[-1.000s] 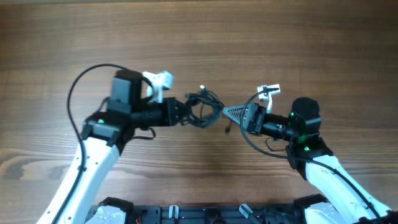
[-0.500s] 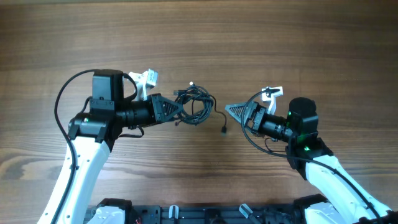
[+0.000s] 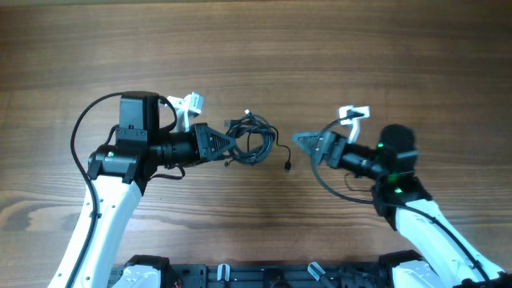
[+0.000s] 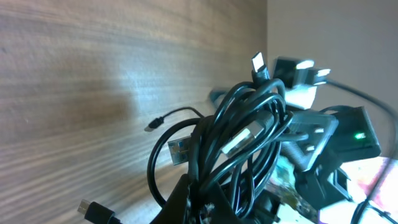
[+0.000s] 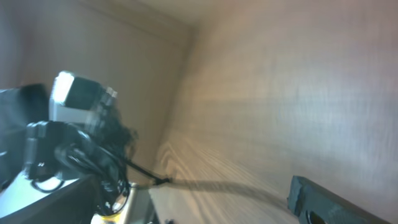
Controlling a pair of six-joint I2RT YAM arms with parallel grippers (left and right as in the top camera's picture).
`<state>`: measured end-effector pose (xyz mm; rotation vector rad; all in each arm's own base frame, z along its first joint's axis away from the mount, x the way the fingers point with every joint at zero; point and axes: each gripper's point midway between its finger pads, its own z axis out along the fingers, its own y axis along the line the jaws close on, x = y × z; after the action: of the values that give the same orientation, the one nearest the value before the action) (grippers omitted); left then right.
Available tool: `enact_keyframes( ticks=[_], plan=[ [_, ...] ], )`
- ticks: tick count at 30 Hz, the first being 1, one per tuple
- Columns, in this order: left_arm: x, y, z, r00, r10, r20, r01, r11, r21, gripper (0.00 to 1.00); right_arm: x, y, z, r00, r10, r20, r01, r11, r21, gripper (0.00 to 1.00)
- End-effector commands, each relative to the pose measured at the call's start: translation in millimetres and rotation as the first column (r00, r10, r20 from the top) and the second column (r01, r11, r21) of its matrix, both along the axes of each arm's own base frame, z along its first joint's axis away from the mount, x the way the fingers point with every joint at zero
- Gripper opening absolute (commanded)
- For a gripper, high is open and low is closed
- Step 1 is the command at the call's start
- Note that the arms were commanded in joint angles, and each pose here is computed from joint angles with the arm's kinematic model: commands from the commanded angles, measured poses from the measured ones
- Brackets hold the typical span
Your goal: Untangle cables
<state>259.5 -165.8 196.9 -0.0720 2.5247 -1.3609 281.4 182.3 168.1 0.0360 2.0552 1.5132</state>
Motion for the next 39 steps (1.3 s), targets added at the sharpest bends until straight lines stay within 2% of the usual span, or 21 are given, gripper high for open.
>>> enact_keyframes(
  ticks=[1,3,11,14,17,19,21,24,26,31,34,39],
  plan=[
    [-10,-8,19,0.998,-0.057,0.012,0.058,0.994,-0.092,0.04,-1,-19,30,0.979,0.064,0.195,-0.067,0.998,0.011,1.00],
    [-11,-9,20,0.998,-0.062,0.012,0.063,0.993,-0.099,0.04,1,-35,40,0.968,0.051,0.245,-0.057,0.998,0.019,1.00],
    [-11,-9,20,0.998,-0.062,0.012,0.063,0.993,-0.098,0.04,13,-87,51,0.951,-0.080,0.300,0.081,0.997,0.012,1.00],
    [-11,-9,20,0.998,-0.061,0.012,0.062,0.993,-0.098,0.04,26,-106,43,0.930,-0.168,0.328,0.189,0.981,-0.034,0.99],
    [-11,-9,20,0.998,-0.061,0.011,0.062,0.993,-0.098,0.04,47,-133,19,0.895,-0.335,0.294,0.383,0.916,-0.122,1.00],
    [-11,-9,20,0.998,-0.061,0.012,0.062,0.993,-0.098,0.04,61,-169,-9,0.821,-0.522,0.229,0.567,0.791,-0.229,1.00],
    [-11,-9,20,0.998,-0.059,0.007,0.059,0.993,-0.100,0.04,63,-185,-22,0.776,-0.598,0.199,0.630,0.725,-0.277,1.00],
    [-11,-9,20,0.999,-0.044,-0.023,0.041,0.993,-0.109,0.04,61,-177,-16,0.796,-0.580,0.177,0.606,0.759,-0.240,1.00],
    [-11,-9,20,0.999,-0.036,-0.038,0.031,0.993,-0.114,0.04,55,-162,-5,0.836,-0.519,0.175,0.546,0.815,-0.191,1.00],
    [-10,-9,20,0.994,0.001,-0.109,-0.015,0.991,-0.134,0.04,16,-108,26,0.962,-0.241,0.128,0.245,0.969,-0.016,1.00],
    [-7,-9,22,0.992,0.017,-0.125,-0.035,0.989,-0.144,0.04,-9,-82,37,0.990,-0.065,0.123,0.060,0.997,0.043,0.99],
    [-3,-10,25,0.986,0.045,-0.160,-0.071,0.984,-0.163,0.04,-24,-51,39,0.993,0.055,0.102,-0.061,0.996,0.061,0.99]
  ],
)
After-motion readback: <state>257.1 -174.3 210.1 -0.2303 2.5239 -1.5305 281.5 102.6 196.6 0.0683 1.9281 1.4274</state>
